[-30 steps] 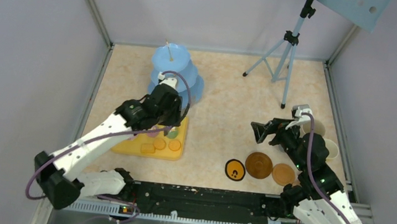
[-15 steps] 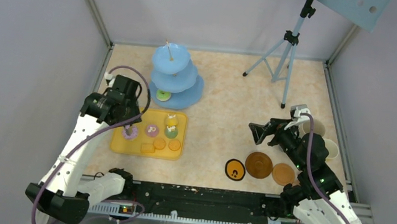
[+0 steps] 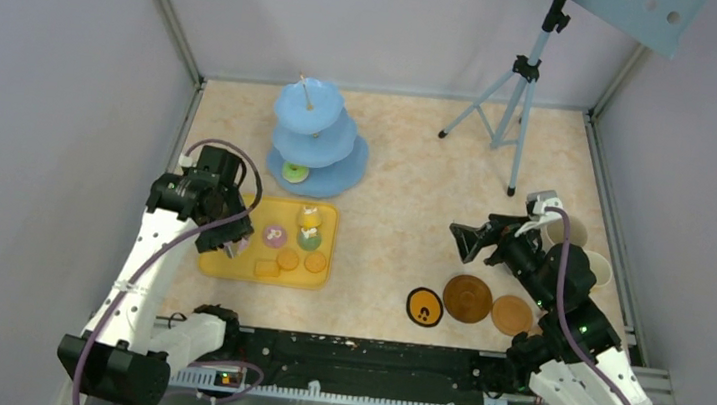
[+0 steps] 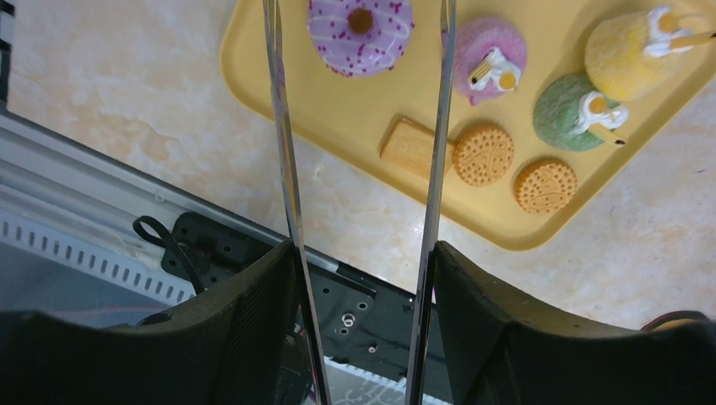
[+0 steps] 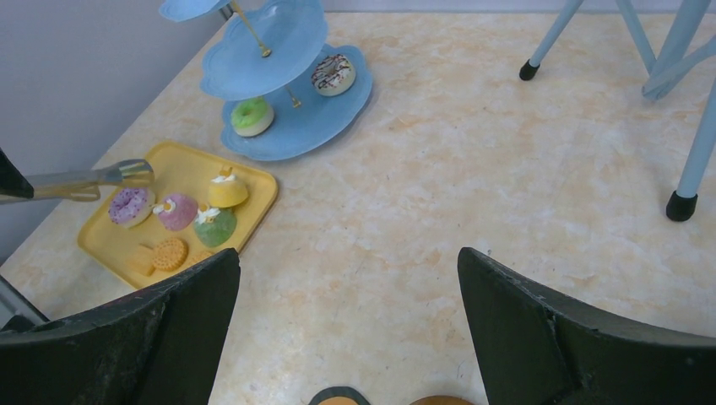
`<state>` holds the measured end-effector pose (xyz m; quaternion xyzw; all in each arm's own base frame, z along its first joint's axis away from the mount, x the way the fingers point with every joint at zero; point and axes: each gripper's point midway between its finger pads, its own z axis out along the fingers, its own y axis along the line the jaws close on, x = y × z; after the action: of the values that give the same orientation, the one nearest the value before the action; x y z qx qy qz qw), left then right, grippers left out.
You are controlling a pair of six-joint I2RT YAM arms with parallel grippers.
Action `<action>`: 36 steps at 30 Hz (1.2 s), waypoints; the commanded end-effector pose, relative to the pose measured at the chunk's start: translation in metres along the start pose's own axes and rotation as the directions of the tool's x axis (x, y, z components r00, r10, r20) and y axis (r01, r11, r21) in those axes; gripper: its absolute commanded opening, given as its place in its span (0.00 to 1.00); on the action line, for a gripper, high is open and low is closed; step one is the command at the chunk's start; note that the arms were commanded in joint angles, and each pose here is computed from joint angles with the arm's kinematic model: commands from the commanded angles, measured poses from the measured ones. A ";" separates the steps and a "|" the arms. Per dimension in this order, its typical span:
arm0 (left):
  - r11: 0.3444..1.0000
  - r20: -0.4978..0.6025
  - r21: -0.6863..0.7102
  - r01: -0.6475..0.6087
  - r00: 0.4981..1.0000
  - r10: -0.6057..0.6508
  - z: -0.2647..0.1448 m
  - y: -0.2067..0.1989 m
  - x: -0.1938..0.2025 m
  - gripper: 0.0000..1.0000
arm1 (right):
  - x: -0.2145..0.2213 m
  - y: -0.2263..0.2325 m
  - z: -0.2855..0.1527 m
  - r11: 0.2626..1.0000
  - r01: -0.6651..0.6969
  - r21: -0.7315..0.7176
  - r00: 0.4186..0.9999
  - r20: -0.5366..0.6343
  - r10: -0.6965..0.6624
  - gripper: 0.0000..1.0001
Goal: Serve the afternoon tea
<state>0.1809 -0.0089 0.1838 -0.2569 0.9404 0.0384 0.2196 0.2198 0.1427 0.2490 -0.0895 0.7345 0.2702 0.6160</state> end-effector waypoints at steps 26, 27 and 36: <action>0.999 -0.069 -0.019 0.048 0.996 -0.049 0.021 0.007 0.029 0.56 | -0.012 0.006 -0.001 1.000 -0.003 -0.021 0.999 0.038 0.004 0.98; 0.999 -0.068 -0.021 0.047 0.997 -0.048 0.021 0.007 0.029 0.56 | -0.013 0.006 -0.002 1.000 -0.003 -0.019 0.999 0.040 0.004 0.98; 1.000 -0.010 0.012 -0.001 1.000 0.001 0.004 0.004 0.010 0.44 | -0.013 0.005 -0.004 1.000 -0.004 -0.012 0.999 0.043 0.004 0.98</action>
<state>0.1585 -0.0134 0.1516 -0.2701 0.9463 0.0354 0.1741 0.2183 0.1417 0.2513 -0.0887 0.7314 0.2714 0.6193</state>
